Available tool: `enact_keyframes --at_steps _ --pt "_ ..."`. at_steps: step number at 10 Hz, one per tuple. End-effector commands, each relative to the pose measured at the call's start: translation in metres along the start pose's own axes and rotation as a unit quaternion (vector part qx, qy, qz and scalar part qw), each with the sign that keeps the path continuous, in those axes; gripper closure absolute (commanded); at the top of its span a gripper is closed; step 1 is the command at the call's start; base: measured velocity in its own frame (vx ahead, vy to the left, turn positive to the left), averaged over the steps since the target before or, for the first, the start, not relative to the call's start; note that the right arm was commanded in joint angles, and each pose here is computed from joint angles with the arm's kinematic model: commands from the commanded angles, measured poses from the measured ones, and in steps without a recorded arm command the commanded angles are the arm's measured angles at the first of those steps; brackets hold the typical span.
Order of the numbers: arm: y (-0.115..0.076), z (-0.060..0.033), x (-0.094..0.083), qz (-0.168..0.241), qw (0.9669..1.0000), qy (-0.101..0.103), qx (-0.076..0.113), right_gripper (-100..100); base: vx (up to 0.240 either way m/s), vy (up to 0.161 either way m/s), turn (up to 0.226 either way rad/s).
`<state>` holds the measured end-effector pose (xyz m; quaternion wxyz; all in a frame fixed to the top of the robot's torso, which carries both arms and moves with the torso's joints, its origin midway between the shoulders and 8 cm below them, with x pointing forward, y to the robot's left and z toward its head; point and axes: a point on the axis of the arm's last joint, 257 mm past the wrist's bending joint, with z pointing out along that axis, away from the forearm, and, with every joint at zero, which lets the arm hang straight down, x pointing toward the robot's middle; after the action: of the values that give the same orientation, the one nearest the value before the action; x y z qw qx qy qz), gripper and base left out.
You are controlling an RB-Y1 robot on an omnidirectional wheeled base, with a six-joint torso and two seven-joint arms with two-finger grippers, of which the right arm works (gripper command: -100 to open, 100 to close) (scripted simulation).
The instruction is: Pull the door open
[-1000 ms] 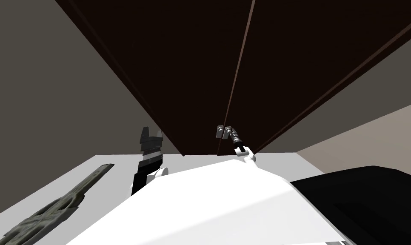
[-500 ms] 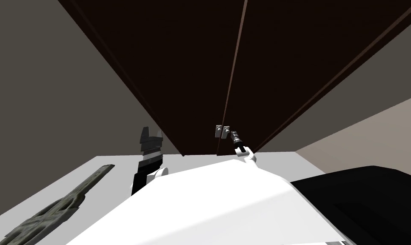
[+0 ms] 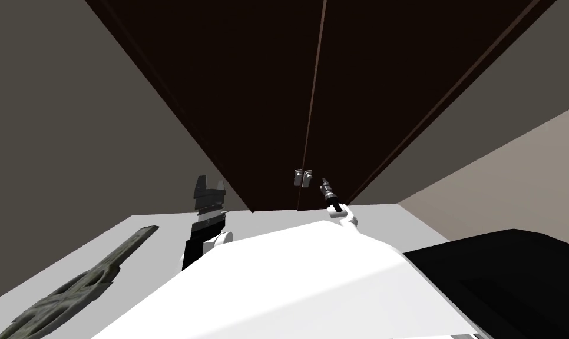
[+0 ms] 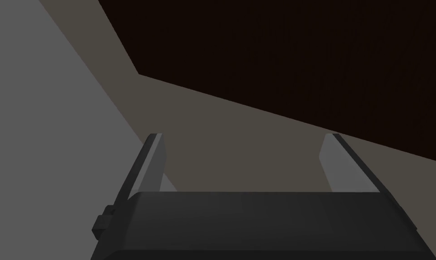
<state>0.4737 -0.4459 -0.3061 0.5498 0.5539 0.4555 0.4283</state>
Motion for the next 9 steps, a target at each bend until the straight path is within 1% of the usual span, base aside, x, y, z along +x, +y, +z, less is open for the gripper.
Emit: enact_keyframes --at_steps 1,3,4,5,6,7,8,9 --pt "0.002 0.0003 0.007 0.003 1.0 0.008 -0.003 -100 -0.173 0.046 0.051" --pt "0.008 0.0029 0.029 0.009 0.9995 0.027 -0.011 -100 -0.203 0.109 0.09" --pt "0.006 0.0029 0.022 0.007 0.9997 0.021 -0.008 -100 -0.078 0.045 0.007" --pt "-0.002 -0.0036 -0.002 0.0 1.0 0.002 0.003 -100 -0.028 -0.041 -0.2" --pt "-0.007 -0.0076 -0.017 -0.004 0.9999 -0.01 0.009 -100 -0.027 -0.09 -0.23" --pt "-0.007 -0.0076 -0.017 -0.004 0.9999 -0.01 0.009 -100 -0.004 -0.087 -0.039" --pt "-0.01 -0.0109 -0.029 -0.008 0.9997 -0.021 0.014 -100 0.047 -0.079 -0.047" --pt "-0.012 -0.0118 -0.036 -0.009 0.9995 -0.027 0.016 -100 0.129 -0.077 -0.084"
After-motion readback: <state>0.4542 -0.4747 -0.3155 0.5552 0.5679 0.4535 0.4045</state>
